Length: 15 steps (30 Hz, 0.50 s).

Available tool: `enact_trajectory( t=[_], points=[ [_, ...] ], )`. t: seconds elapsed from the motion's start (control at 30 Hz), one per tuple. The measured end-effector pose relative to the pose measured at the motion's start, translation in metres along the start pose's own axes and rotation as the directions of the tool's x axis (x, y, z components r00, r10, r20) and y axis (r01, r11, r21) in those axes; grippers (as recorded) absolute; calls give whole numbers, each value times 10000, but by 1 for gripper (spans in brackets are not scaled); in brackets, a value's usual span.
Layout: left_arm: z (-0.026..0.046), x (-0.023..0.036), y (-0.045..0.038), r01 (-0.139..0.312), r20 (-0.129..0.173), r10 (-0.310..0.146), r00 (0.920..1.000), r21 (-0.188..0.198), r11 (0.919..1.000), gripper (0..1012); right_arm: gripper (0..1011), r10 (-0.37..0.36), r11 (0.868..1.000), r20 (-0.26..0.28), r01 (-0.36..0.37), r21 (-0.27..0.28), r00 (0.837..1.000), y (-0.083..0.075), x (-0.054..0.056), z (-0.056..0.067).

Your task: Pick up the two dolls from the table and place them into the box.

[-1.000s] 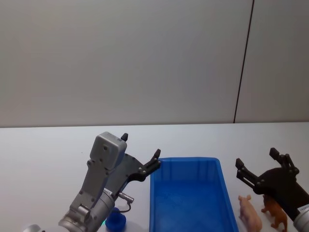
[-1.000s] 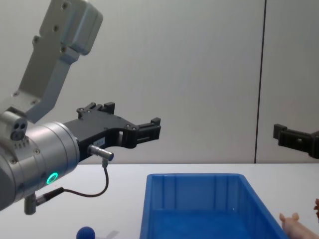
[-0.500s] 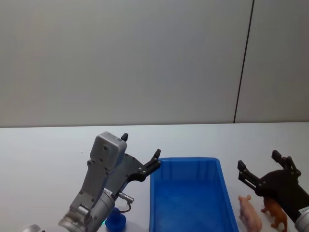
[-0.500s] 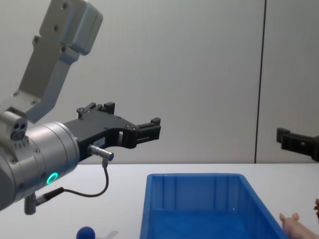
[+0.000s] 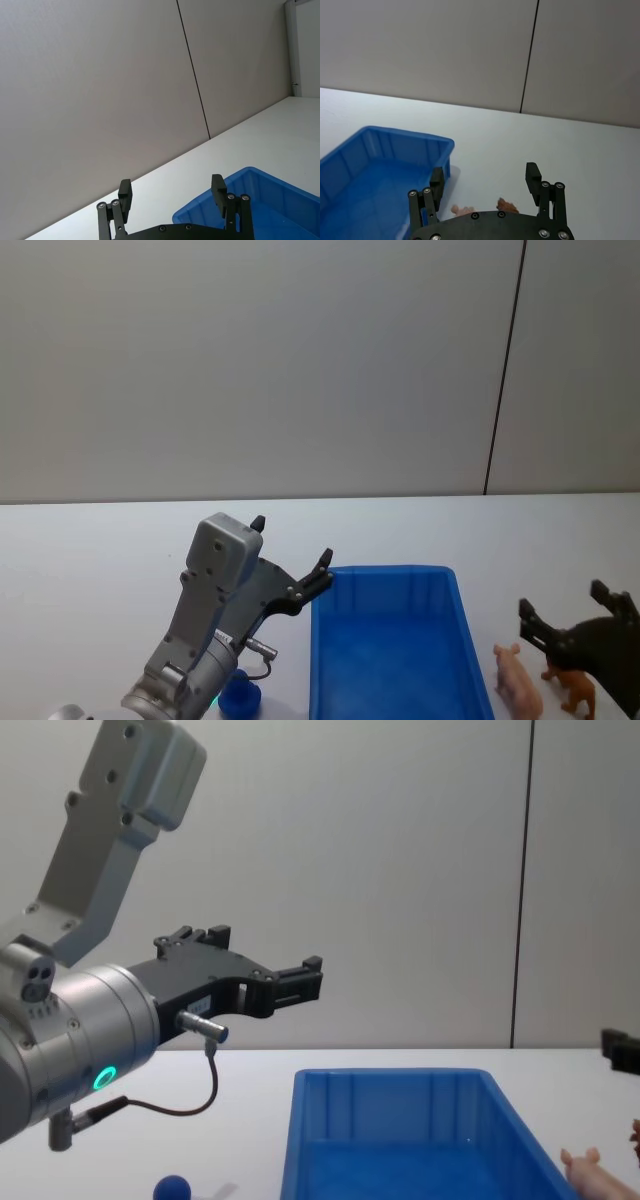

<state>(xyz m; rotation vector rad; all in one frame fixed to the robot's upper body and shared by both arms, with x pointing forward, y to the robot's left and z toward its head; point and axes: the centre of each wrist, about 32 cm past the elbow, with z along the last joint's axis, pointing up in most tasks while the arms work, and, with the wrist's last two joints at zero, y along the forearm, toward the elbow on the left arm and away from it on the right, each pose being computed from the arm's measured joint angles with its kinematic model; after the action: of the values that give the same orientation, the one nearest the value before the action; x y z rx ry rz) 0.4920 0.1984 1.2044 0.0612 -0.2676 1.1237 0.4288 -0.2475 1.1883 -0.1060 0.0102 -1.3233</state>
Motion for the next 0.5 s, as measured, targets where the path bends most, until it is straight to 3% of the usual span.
enact_trajectory(
  t=[0.5],
  points=[
    [0, 0, 0, 0, 0, 0, 10000, 0, 10000, 1001, 1001, -586, 9918, 155, 600, -1130, 9982, -122, 160, -98]
  ],
)
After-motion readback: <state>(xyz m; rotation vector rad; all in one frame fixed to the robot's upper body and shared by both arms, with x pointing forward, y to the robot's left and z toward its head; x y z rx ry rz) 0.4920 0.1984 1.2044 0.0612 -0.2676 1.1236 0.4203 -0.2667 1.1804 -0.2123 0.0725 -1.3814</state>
